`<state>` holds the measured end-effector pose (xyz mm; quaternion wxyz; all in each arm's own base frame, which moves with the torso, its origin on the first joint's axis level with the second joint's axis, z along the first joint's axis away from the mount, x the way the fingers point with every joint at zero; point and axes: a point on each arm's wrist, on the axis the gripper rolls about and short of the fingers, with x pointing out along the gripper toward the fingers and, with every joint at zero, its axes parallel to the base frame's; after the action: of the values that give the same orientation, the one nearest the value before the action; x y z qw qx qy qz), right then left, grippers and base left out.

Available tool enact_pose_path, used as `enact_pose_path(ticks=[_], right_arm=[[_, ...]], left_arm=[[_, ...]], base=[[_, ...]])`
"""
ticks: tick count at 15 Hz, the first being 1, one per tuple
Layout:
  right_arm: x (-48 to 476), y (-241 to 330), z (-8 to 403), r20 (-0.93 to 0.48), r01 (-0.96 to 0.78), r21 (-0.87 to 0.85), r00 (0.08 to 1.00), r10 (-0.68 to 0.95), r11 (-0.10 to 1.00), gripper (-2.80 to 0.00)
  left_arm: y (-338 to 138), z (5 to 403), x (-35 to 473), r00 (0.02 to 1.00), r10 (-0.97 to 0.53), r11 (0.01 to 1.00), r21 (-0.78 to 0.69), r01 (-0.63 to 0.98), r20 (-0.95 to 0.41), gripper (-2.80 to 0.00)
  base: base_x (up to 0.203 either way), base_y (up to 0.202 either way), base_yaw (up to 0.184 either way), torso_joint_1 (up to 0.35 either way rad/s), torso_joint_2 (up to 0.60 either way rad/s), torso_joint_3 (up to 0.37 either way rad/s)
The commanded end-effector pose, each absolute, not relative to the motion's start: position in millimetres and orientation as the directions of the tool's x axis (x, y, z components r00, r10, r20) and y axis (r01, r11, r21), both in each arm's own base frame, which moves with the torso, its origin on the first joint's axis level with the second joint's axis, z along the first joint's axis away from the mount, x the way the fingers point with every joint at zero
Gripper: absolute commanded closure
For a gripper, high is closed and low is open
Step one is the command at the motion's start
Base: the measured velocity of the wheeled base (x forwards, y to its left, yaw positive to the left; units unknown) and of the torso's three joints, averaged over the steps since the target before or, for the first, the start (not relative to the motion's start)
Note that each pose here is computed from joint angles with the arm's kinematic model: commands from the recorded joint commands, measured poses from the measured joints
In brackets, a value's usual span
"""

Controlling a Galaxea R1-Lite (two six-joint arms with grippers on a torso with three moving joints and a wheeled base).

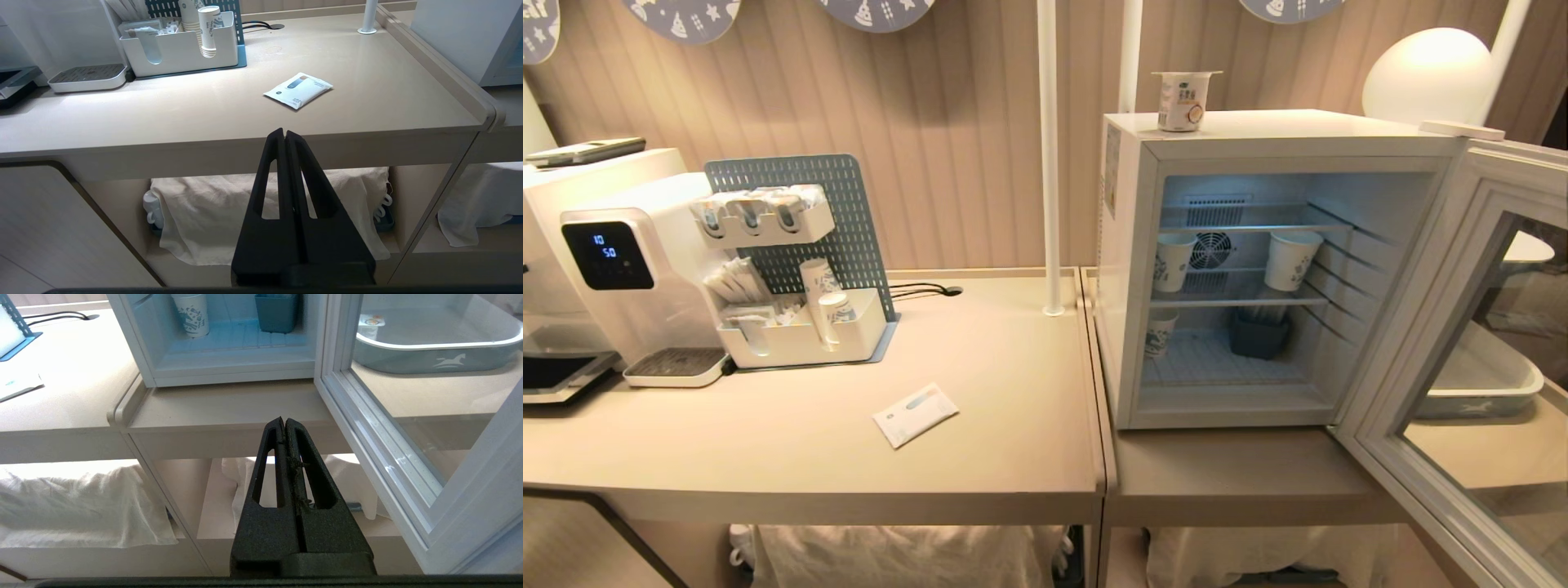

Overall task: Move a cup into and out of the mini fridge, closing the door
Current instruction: Put the yoghurt in the freezer

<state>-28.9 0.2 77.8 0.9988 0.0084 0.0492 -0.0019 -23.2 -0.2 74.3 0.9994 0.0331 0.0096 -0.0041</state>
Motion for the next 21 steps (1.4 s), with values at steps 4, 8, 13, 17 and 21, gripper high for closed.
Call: enact_pose_path(ticks=[4,8,13,17,21], right_arm=[[-28.8,0.2,77.7,-0.101,0.005,0.017,0.995,-0.003,1.000,0.00],[-28.8,0.2,77.7,-0.101,0.005,0.017,0.995,-0.003,1.000,0.00],[-28.8,0.3,77.7,-0.101,0.006,0.017,0.995,-0.004,1.000,0.00],[-28.8,0.2,77.7,-0.101,0.005,0.017,0.995,-0.003,1.000,0.00],[-28.8,0.3,77.7,-0.101,0.005,0.016,0.995,-0.003,1.000,0.00]], left_arm=[[-0.1,74.3,-23.1,1.000,-0.006,0.998,0.064,0.007,-0.021,0.00],[-0.1,74.4,-23.1,1.000,-0.006,0.998,0.065,0.007,-0.020,0.00],[-0.2,74.7,-23.2,1.000,-0.007,0.998,0.067,0.009,-0.020,0.00],[-0.2,74.7,-23.2,1.000,-0.009,0.998,0.067,0.011,-0.020,0.00],[-0.2,74.7,-23.2,1.000,-0.009,0.998,0.067,0.011,-0.020,0.00]], base=[[0.000,0.000,0.000,0.000,0.00,0.000],[0.000,0.000,0.000,0.000,0.00,0.000],[0.000,0.000,0.000,0.000,0.00,0.000],[0.000,0.000,0.000,0.000,0.00,0.000],[0.000,0.000,0.000,0.000,0.00,0.000]])
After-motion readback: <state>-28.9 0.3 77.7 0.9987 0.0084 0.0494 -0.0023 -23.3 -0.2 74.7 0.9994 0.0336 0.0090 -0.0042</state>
